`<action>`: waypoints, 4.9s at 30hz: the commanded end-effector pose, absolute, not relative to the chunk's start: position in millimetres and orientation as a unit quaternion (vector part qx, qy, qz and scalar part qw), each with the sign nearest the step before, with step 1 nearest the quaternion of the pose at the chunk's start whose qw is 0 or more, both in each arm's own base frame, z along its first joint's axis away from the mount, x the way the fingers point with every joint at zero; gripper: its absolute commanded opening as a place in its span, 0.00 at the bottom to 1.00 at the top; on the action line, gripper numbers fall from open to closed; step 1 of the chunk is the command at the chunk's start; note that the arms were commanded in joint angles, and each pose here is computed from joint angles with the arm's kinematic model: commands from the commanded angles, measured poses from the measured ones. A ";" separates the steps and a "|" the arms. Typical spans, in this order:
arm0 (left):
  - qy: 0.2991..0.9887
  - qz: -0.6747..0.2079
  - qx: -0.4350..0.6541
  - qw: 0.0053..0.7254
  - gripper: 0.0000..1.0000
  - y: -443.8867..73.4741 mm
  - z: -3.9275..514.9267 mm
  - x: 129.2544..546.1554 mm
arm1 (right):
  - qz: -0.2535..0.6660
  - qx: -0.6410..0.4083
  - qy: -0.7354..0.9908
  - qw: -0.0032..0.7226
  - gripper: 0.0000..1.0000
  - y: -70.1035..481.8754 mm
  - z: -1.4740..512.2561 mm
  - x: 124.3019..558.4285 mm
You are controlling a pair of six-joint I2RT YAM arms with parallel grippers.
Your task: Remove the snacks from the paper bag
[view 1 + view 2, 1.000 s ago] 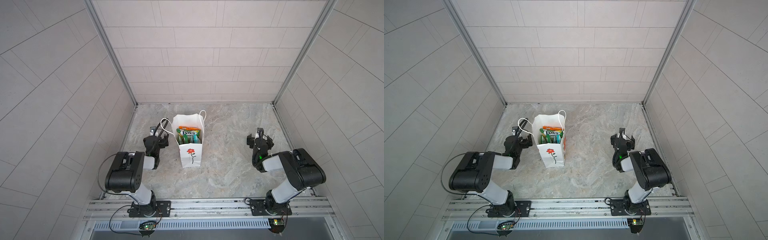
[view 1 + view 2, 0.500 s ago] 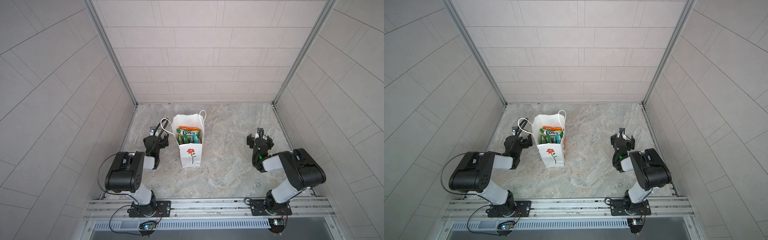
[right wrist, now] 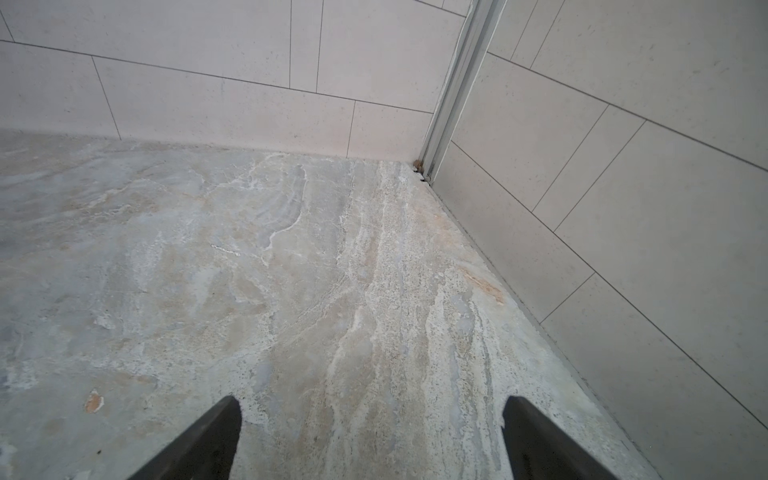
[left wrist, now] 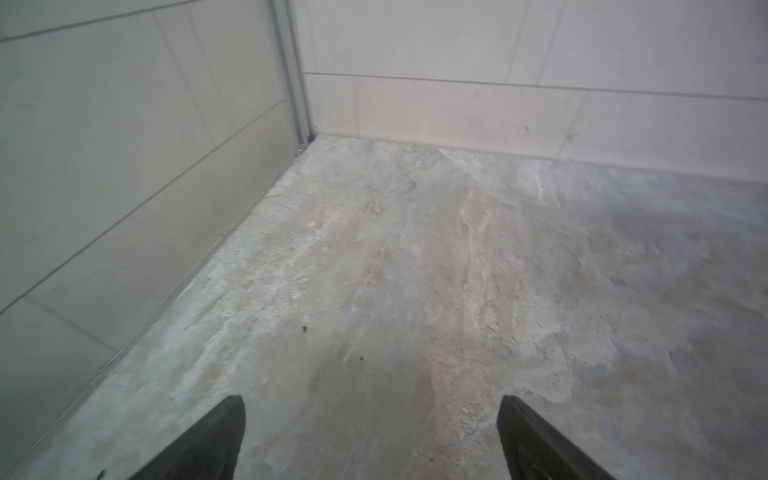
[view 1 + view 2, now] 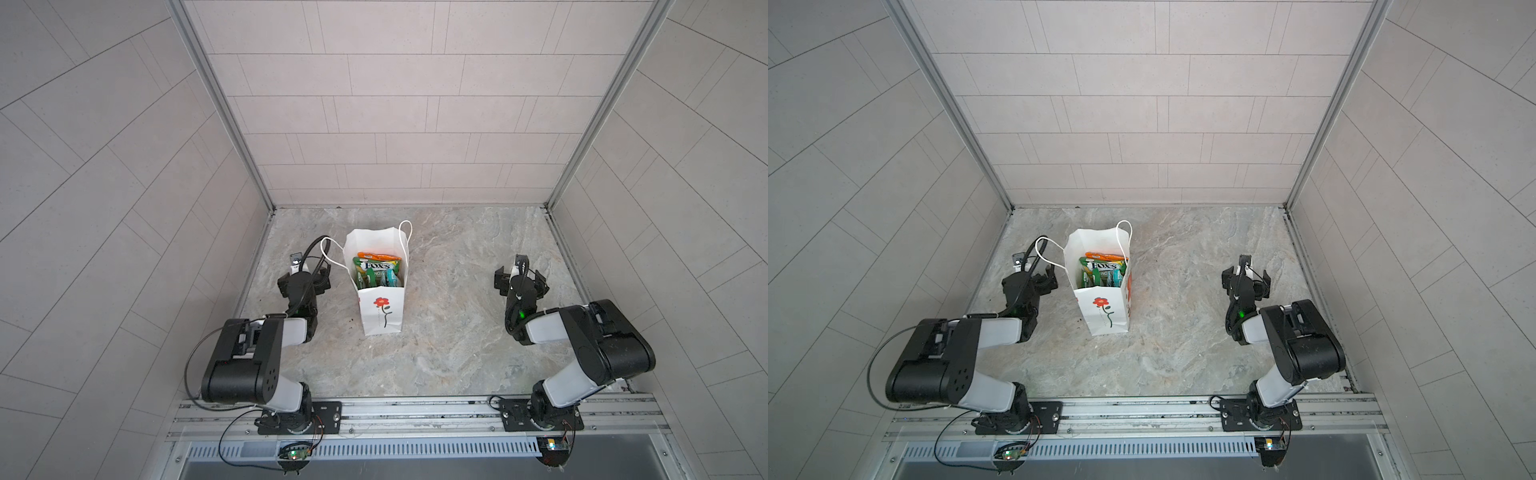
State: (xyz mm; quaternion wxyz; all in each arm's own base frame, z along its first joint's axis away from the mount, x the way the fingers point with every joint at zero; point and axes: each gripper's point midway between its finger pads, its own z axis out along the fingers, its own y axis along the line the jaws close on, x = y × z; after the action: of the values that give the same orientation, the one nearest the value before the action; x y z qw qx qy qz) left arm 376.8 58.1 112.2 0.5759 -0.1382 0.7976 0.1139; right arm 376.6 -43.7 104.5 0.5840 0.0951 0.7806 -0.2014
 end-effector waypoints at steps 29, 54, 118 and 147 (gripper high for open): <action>0.776 -0.249 -0.146 0.561 1.00 -38.2 369.2 324.7 | 0.075 0.046 0.844 0.530 0.99 48.2 196.8 357.1; 0.800 -0.324 -0.201 0.463 0.55 -57.2 322.2 308.5 | 0.165 0.033 0.845 0.508 0.99 77.3 195.0 352.8; 0.774 -0.407 0.118 0.471 0.00 -229.3 423.9 385.8 | 0.399 -0.160 0.794 0.429 0.87 381.9 101.6 366.5; 0.806 -0.380 0.163 0.424 0.00 -271.1 366.0 308.2 | 0.136 -0.144 0.886 0.418 0.94 196.7 98.5 309.3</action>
State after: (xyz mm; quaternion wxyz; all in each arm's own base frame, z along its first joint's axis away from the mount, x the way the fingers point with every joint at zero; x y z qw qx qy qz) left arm 316.7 -265.2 344.4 0.3970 0.1587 0.8302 -0.3576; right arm 321.5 242.3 107.5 0.4324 -0.1341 0.8545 0.2545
